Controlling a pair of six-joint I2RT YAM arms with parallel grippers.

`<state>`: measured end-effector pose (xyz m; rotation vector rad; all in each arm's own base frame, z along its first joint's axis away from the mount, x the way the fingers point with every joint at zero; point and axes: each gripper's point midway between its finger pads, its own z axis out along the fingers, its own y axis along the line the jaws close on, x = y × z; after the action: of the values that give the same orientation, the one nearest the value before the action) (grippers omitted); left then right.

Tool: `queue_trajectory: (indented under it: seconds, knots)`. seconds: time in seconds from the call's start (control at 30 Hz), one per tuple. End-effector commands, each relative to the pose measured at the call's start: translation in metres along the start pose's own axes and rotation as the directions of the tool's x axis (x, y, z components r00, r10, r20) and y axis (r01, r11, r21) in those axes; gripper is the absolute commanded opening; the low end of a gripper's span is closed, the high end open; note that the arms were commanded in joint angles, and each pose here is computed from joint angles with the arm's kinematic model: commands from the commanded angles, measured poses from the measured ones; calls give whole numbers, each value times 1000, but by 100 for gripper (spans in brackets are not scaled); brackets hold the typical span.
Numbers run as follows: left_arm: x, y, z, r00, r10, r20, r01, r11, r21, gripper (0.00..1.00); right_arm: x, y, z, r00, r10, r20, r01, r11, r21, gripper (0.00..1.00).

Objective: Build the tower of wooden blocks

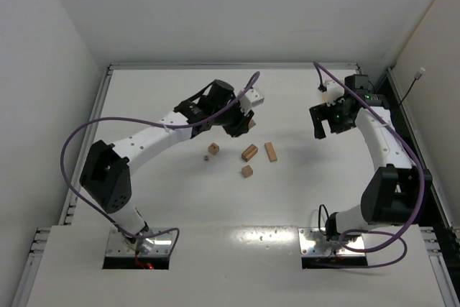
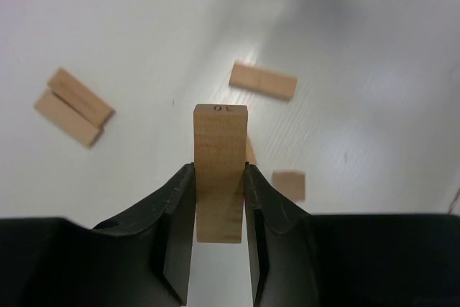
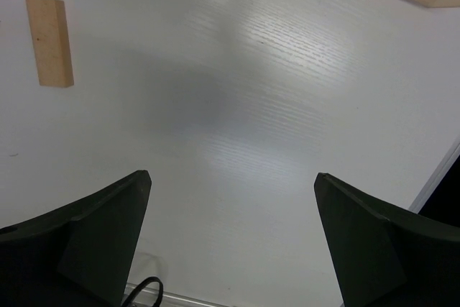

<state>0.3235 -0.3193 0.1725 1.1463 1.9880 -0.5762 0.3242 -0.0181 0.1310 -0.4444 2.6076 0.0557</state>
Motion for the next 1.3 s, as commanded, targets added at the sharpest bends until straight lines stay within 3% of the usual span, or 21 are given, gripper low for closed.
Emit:
queue_trajectory:
  seconds: [0.0,0.17,0.37,0.63,0.97,1.1,1.27]
  knots:
    - [-46,-12,6,986,-151,77,154,987,-34,0,-21,-4,-6,997,33,74,-35,999,22,95]
    - [-31,-24,46,957,-289,2,288,957,-36,0,-17,-22,-5,992,108,60,-114,986,119,95]
    - [-9,-35,77,894,-443,-61,439,896,-72,0,-7,-67,-11,950,299,90,-311,891,329,88]
    - [26,-43,111,827,-537,-168,530,843,-89,0,-1,-70,-5,925,372,75,-377,878,293,84]
    - [50,-62,131,808,-532,-253,538,841,-52,0,-1,-68,-1,929,364,65,-368,888,276,82]
    - [76,-48,135,777,-561,-288,540,827,-156,0,-2,-66,0,929,364,65,-368,891,267,81]
    - [98,-21,131,709,-658,-255,593,751,-289,0,-2,-66,0,929,364,65,-368,891,267,77]
